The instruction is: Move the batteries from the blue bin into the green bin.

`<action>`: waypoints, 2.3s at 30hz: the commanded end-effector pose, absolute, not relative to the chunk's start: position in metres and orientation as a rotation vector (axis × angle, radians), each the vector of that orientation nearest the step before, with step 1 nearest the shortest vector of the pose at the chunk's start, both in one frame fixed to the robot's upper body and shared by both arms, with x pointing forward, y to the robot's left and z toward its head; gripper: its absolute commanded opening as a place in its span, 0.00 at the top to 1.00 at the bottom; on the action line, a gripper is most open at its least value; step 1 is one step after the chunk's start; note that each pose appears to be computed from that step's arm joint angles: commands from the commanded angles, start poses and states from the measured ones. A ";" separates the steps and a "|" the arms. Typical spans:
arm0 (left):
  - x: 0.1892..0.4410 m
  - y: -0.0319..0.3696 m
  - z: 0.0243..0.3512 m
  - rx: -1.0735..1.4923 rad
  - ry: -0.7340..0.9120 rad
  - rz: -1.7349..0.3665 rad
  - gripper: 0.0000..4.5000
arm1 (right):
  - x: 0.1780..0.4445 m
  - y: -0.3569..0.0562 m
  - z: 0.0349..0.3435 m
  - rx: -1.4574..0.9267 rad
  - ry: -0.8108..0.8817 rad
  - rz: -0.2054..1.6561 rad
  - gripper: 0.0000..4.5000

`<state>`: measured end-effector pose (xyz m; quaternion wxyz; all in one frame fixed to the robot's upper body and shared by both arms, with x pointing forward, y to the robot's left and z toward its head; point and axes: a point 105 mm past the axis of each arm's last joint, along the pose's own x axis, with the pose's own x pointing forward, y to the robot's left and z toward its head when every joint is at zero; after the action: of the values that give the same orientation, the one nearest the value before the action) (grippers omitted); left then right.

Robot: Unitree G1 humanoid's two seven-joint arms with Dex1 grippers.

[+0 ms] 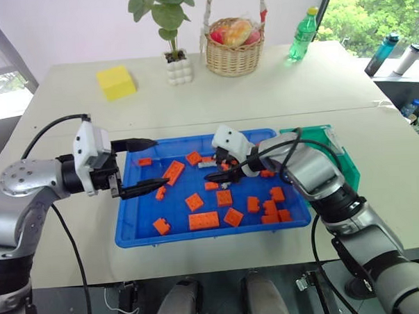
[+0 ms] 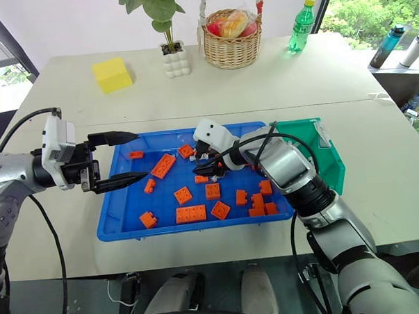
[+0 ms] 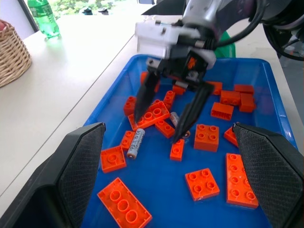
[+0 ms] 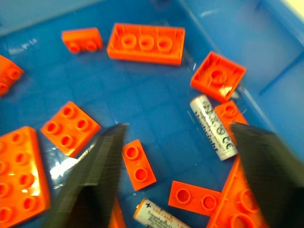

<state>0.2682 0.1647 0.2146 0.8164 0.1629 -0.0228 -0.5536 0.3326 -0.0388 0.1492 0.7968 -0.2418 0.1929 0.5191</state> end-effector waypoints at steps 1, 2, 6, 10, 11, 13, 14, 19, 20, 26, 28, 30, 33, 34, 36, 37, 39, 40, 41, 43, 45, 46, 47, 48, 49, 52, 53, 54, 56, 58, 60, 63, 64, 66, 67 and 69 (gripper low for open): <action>0.267 0.166 0.224 0.382 -0.095 -1.169 0.00 | 0.334 -0.036 0.166 -0.519 0.359 1.114 0.05; 0.268 0.165 0.224 0.382 -0.096 -1.169 0.00 | 0.337 -0.037 0.164 -0.520 0.363 1.106 0.05; 0.270 0.164 0.225 0.385 -0.104 -1.172 0.00 | 0.345 -0.036 0.155 -0.523 0.380 1.092 0.05; 0.272 0.164 0.227 0.392 -0.111 -1.171 0.00 | 0.355 -0.035 0.146 -0.519 0.397 1.075 0.05; 0.272 0.165 0.227 0.393 -0.111 -1.171 0.00 | 0.357 -0.035 0.145 -0.515 0.402 1.072 0.05; 0.272 0.165 0.228 0.394 -0.113 -1.169 0.00 | 0.360 -0.036 0.141 -0.514 0.415 1.069 0.05; 0.271 0.165 0.228 0.396 -0.113 -1.168 0.00 | 0.361 -0.036 0.137 -0.521 0.425 1.071 0.05; 0.271 0.165 0.227 0.398 -0.116 -1.162 0.00 | 0.360 -0.032 0.130 -0.544 0.434 1.096 0.27; 0.271 0.165 0.227 0.399 -0.116 -1.161 0.00 | 0.358 -0.031 0.131 -0.543 0.428 1.103 0.39; 0.270 0.166 0.226 0.398 -0.116 -1.154 0.00 | 0.348 -0.027 0.133 -0.542 0.418 1.132 0.83; 0.270 0.166 0.226 0.397 -0.116 -1.152 0.00 | 0.348 -0.028 0.132 -0.544 0.421 1.130 0.83; 0.271 0.166 0.227 0.396 -0.119 -1.152 0.00 | 0.349 -0.029 0.130 -0.557 0.424 1.125 0.83; 0.272 0.166 0.228 0.398 -0.126 -1.152 0.00 | 0.349 -0.029 0.127 -0.592 0.419 1.126 0.83; 0.273 0.165 0.228 0.399 -0.127 -1.151 0.00 | 0.348 -0.027 0.129 -0.587 0.411 1.129 0.83; 0.273 0.165 0.228 0.400 -0.129 -1.151 0.00 | 0.348 -0.023 0.134 -0.574 0.398 1.130 0.83; 0.273 0.165 0.228 0.400 -0.129 -1.151 0.00 | 0.347 -0.021 0.136 -0.568 0.394 1.133 0.83; 0.273 0.165 0.228 0.401 -0.129 -1.151 0.00 | 0.346 -0.019 0.136 -0.565 0.396 1.137 0.83; 0.273 0.165 0.228 0.401 -0.128 -1.151 0.00 | 0.345 -0.019 0.136 -0.564 0.398 1.139 0.83; 0.273 0.166 0.228 0.401 -0.128 -1.151 0.00 | 0.344 -0.018 0.134 -0.564 0.402 1.142 0.83; 0.274 0.165 0.228 0.401 -0.129 -1.151 0.00 | 0.343 -0.017 0.128 -0.564 0.418 1.145 0.83; 0.274 0.165 0.228 0.402 -0.130 -1.152 0.00 | 0.345 -0.018 0.119 -0.567 0.442 1.134 0.83; 0.274 0.165 0.229 0.403 -0.130 -1.152 0.00 | 0.346 -0.018 0.115 -0.571 0.448 1.129 0.83; 0.274 0.165 0.229 0.403 -0.131 -1.152 0.00 | 0.347 -0.019 0.112 -0.575 0.454 1.125 0.83; 0.275 0.165 0.229 0.404 -0.131 -1.152 0.00 | 0.348 -0.019 0.111 -0.571 0.458 1.123 0.83; 0.275 0.165 0.229 0.405 -0.132 -1.152 0.00 | 0.348 -0.019 0.109 -0.561 0.465 1.123 0.83; 0.275 0.165 0.230 0.406 -0.133 -1.151 0.00 | 0.349 -0.020 0.107 -0.568 0.470 1.123 0.83; 0.275 0.165 0.230 0.407 -0.133 -1.150 0.00 | 0.349 -0.020 0.106 -0.571 0.470 1.124 0.83; 0.275 0.165 0.230 0.407 -0.133 -1.150 0.00 | 0.349 -0.020 0.106 -0.575 0.470 1.125 0.83; 0.276 0.165 0.231 0.407 -0.134 -1.149 0.00 | 0.349 -0.020 0.104 -0.588 0.469 1.127 0.83; 0.277 0.165 0.231 0.408 -0.135 -1.149 0.00 | 0.349 -0.019 0.102 -0.600 0.468 1.129 0.83; 0.277 0.165 0.232 0.409 -0.137 -1.149 0.00 | 0.347 -0.018 0.101 -0.597 0.471 1.139 0.89; 0.278 0.165 0.232 0.409 -0.138 -1.148 0.00 | 0.346 -0.018 0.101 -0.603 0.471 1.143 1.00; 0.279 0.165 0.232 0.410 -0.138 -1.148 0.00 | 0.346 -0.018 0.101 -0.609 0.470 1.145 1.00; 0.279 0.165 0.232 0.410 -0.139 -1.148 0.00 | 0.345 -0.018 0.101 -0.617 0.468 1.147 1.00; 0.280 0.165 0.233 0.411 -0.139 -1.148 0.00 | 0.345 -0.018 0.101 -0.620 0.466 1.147 1.00; 0.280 0.165 0.233 0.412 -0.139 -1.148 0.00 | 0.345 -0.018 0.103 -0.621 0.461 1.147 1.00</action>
<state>0.2811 0.1666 0.2233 0.8221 0.1781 -0.0446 -0.5390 0.3487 -0.0138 0.1188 0.7773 -0.2810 0.1843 0.5319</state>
